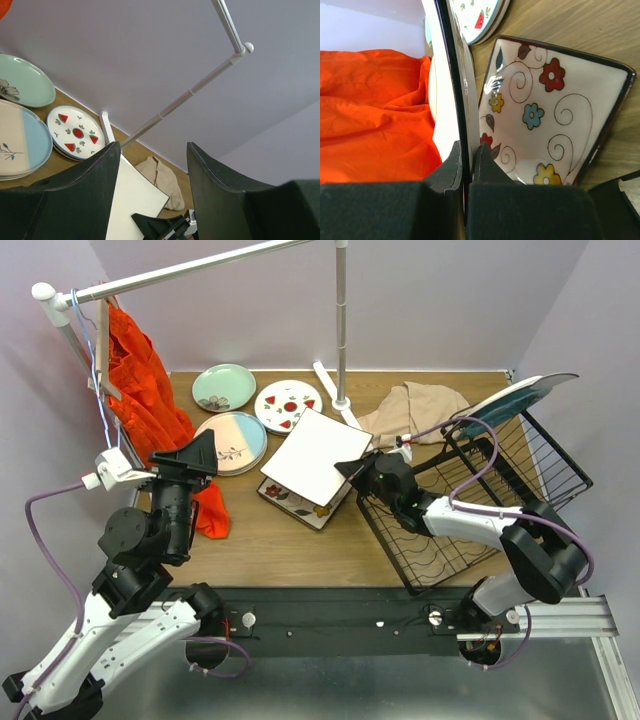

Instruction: Unload the plates from the dish rack

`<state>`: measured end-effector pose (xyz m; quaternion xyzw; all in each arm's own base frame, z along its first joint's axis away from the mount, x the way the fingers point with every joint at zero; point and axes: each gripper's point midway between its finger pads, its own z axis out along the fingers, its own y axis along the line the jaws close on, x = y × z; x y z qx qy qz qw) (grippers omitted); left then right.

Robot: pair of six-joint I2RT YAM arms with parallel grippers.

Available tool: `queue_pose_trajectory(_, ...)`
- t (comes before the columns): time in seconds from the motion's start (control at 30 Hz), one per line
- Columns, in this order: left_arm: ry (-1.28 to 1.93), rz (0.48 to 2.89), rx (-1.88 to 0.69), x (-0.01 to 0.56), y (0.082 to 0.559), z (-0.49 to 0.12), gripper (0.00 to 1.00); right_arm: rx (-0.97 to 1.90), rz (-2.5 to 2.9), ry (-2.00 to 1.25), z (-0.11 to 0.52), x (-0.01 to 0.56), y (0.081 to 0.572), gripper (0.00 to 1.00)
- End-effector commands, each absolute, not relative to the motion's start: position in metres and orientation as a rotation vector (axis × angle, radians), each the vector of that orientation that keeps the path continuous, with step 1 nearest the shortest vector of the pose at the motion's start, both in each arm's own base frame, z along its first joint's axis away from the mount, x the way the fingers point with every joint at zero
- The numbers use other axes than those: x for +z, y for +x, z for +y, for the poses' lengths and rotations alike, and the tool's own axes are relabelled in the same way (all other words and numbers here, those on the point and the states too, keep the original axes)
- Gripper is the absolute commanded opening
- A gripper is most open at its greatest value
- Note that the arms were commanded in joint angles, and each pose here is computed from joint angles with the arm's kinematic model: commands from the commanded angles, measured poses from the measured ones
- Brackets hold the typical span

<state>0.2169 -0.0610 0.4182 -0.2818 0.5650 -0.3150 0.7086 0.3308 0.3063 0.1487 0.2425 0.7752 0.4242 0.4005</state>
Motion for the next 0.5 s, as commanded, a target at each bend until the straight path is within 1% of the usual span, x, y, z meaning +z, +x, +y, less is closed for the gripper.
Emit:
queue_pose_trajectory(0.0,-0.617,1.222,-0.715,0.423,0.212,-0.057,0.64,1.310,1.670,0.661,0.317,0.227,0.347,0.01)
queue_pose_trajectory(0.17,-0.620,1.218,-0.709,0.425,0.212,-0.055,0.64,1.287,1.643,0.666,0.314,0.236,0.345,0.01)
queue_pose_trajectory(0.47,-0.599,1.238,-0.699,0.423,0.215,-0.061,0.64,1.270,1.680,0.626,0.339,0.226,0.334,0.01)
